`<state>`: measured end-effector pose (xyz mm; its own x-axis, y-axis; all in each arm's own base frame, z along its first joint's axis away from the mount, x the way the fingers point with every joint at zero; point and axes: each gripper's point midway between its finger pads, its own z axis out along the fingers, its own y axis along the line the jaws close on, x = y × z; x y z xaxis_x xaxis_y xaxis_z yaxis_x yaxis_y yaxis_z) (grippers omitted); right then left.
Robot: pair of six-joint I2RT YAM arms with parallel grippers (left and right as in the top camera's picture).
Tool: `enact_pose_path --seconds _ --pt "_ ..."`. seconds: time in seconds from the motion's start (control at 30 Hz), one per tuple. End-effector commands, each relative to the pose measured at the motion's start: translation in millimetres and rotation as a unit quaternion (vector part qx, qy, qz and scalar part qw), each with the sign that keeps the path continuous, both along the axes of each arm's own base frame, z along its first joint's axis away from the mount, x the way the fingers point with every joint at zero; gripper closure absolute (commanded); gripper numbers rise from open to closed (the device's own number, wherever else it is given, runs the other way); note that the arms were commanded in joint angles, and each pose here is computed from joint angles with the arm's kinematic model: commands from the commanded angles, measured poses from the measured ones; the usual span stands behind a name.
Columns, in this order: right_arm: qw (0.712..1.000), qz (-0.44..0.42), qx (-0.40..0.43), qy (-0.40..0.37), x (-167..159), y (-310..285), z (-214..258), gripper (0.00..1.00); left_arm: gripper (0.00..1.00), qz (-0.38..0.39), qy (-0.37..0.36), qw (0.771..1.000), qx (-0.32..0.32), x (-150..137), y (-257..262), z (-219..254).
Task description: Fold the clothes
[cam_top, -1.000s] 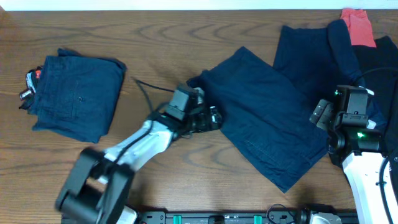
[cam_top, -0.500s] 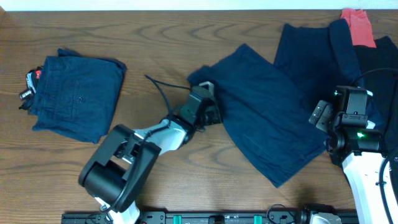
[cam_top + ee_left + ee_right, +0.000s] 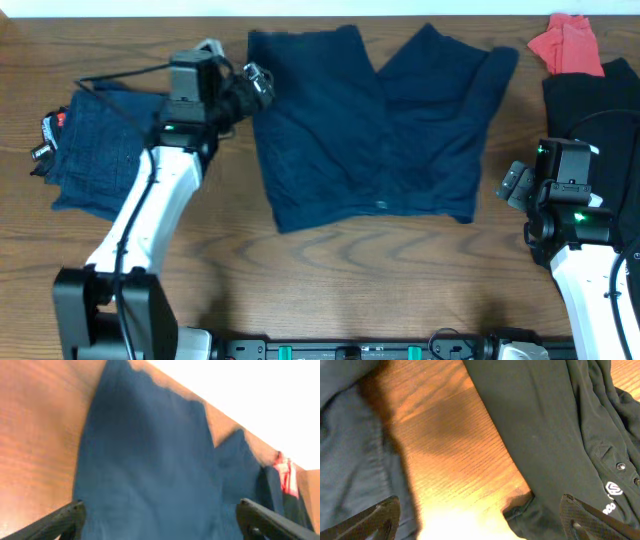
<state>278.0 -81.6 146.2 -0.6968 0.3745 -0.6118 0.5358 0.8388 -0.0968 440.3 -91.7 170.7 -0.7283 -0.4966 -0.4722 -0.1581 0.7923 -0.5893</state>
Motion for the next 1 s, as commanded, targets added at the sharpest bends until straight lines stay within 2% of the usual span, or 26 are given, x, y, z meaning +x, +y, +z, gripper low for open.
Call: enact_pose_path --seconds 0.0,0.13,0.17,0.23,0.27,0.33,0.37,0.43,0.5,0.57,0.6,0.63,0.67,0.73,0.8,0.97 --pt "1.000 -0.007 0.003 0.003 2 -2 -2 0.01 0.02 -0.078 0.115 0.990 -0.039 -50 -35 -37" --pt "0.999 -0.004 0.003 0.032 3 -2 -17 0.01 0.02 -0.109 0.265 0.958 -0.019 -125 -54 -85" --pt "0.999 -0.005 0.003 0.037 3 -3 -19 0.01 0.02 -0.118 0.281 0.952 -0.015 -135 -59 -92" --pt "0.999 -0.007 0.008 0.053 3 -4 -28 0.09 0.02 -0.142 0.306 0.942 -0.004 -159 -71 -111" --pt "0.998 -0.007 0.014 0.060 3 -3 -33 0.22 0.02 -0.153 0.312 0.938 0.001 -168 -77 -120" --pt "0.997 -0.004 0.031 0.075 4 -1 -44 0.64 0.02 -0.153 0.323 0.934 -0.001 -181 -86 -137" --pt "0.996 -0.004 0.036 0.080 4 0 -47 0.73 0.02 -0.148 0.322 0.935 -0.005 -184 -89 -143" --pt "0.995 -0.005 0.044 0.089 3 0 -53 0.73 0.02 -0.128 0.315 0.940 -0.010 -184 -92 -154" --pt "0.994 -0.005 0.045 0.099 1 -2 -57 0.65 0.02 -0.100 0.302 0.948 -0.002 -180 -88 -164" --pt "0.994 -0.008 0.046 0.101 0 -3 -58 0.62 0.02 -0.087 0.287 0.954 0.018 -176 -82 -172" --pt "0.994 -0.009 0.046 0.102 0 -4 -58 0.61 0.11 -0.077 0.282 0.956 0.033 -175 -76 -176" --pt "0.994 -0.010 0.046 0.102 -1 -4 -58 0.60 0.39 -0.067 0.280 0.957 0.047 -174 -70 -178" --pt "0.994 -0.011 0.046 0.102 0 -5 -58 0.61 0.60 -0.061 0.277 0.957 0.056 -172 -66 -179" --pt "0.994 -0.011 0.046 0.102 -1 -5 -58 0.60 0.85 -0.045 0.273 0.958 0.069 -168 -57 -180" --pt "0.994 -0.014 0.046 0.103 -2 -6 -59 0.60 0.94 -0.023 0.268 0.960 0.082 -162 -44 -182" --pt "0.992 -0.037 0.051 0.107 -8 -18 -60 0.52 0.94 0.056 0.224 0.964 0.133 -125 14 -176"
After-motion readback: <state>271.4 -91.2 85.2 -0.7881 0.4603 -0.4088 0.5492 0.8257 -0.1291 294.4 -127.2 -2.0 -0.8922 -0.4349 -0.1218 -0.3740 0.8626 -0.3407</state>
